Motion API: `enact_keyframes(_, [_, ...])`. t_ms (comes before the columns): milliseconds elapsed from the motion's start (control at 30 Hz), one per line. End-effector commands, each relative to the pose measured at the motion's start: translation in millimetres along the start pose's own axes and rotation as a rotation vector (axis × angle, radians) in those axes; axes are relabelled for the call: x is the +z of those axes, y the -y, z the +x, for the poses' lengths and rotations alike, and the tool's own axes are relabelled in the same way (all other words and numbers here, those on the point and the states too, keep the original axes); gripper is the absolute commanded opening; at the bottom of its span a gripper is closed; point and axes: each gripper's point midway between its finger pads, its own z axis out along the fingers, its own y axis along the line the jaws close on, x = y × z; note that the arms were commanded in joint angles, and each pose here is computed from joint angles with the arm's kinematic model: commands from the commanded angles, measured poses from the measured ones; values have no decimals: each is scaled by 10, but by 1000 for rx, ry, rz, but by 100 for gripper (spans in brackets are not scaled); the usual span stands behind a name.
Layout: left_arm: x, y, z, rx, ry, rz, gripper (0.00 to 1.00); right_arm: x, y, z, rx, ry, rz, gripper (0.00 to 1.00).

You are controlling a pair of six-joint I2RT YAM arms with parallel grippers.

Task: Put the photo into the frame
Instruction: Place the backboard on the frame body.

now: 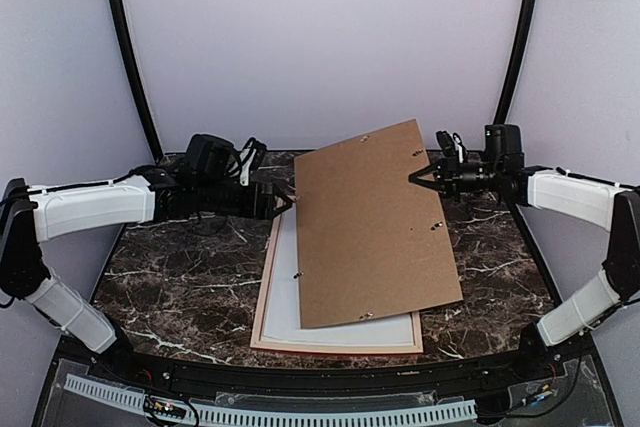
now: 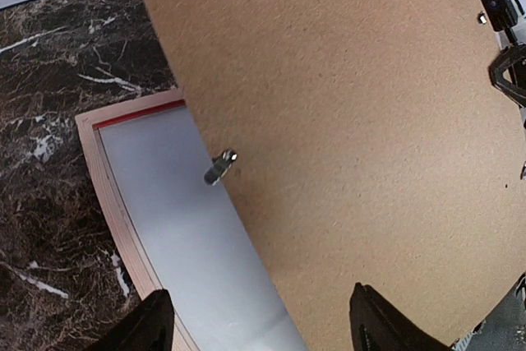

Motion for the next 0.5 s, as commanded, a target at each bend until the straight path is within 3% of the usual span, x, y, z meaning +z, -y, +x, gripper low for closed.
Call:
enact_keyframes(0, [22, 123, -236, 86, 27, 59, 78, 85, -201, 7, -38, -7, -101, 0])
enact_keyframes(467, [301, 118, -398, 142, 13, 56, 80, 165, -254, 75, -41, -31, -122, 0])
